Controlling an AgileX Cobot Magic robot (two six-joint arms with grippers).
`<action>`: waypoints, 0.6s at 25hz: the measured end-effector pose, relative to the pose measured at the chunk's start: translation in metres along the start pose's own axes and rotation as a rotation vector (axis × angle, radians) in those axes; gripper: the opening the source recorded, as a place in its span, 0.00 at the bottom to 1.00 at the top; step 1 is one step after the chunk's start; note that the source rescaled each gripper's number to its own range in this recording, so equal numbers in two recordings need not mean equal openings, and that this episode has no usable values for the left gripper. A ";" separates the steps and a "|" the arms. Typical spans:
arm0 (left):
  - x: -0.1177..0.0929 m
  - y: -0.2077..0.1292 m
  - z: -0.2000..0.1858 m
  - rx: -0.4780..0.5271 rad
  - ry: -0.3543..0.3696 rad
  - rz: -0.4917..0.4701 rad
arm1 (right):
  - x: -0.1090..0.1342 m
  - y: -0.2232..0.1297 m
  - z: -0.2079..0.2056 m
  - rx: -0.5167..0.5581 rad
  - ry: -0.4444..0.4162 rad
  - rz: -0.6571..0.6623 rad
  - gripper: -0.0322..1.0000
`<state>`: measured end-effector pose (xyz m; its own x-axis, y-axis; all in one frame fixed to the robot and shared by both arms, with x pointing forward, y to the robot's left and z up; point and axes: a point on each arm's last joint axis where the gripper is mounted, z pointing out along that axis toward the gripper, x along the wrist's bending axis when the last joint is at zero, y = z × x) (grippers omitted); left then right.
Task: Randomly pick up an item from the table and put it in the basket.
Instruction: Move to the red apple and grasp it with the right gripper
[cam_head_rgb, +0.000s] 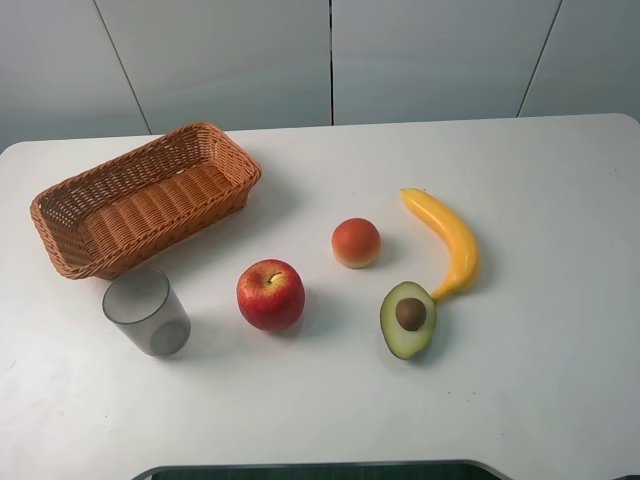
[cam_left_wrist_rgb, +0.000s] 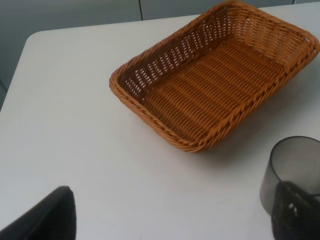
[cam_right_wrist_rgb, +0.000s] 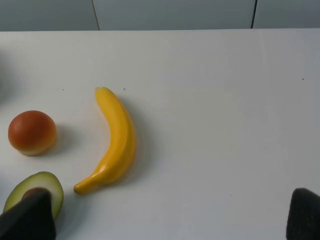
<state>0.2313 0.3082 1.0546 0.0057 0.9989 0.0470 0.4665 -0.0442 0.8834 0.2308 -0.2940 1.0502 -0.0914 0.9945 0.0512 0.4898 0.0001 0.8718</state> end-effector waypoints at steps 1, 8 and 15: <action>0.000 0.000 0.000 0.000 0.000 0.000 | 0.000 0.000 0.000 0.000 0.000 0.000 0.97; 0.000 0.000 0.000 0.000 0.000 0.000 | 0.000 0.000 0.000 0.000 0.000 0.000 0.97; 0.000 0.000 0.000 0.000 0.000 0.000 | 0.000 0.000 0.000 0.000 0.000 0.000 0.97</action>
<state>0.2313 0.3082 1.0546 0.0057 0.9989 0.0470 0.4665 -0.0442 0.8834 0.2308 -0.2940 1.0502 -0.0914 0.9945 0.0512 0.4898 0.0001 0.8718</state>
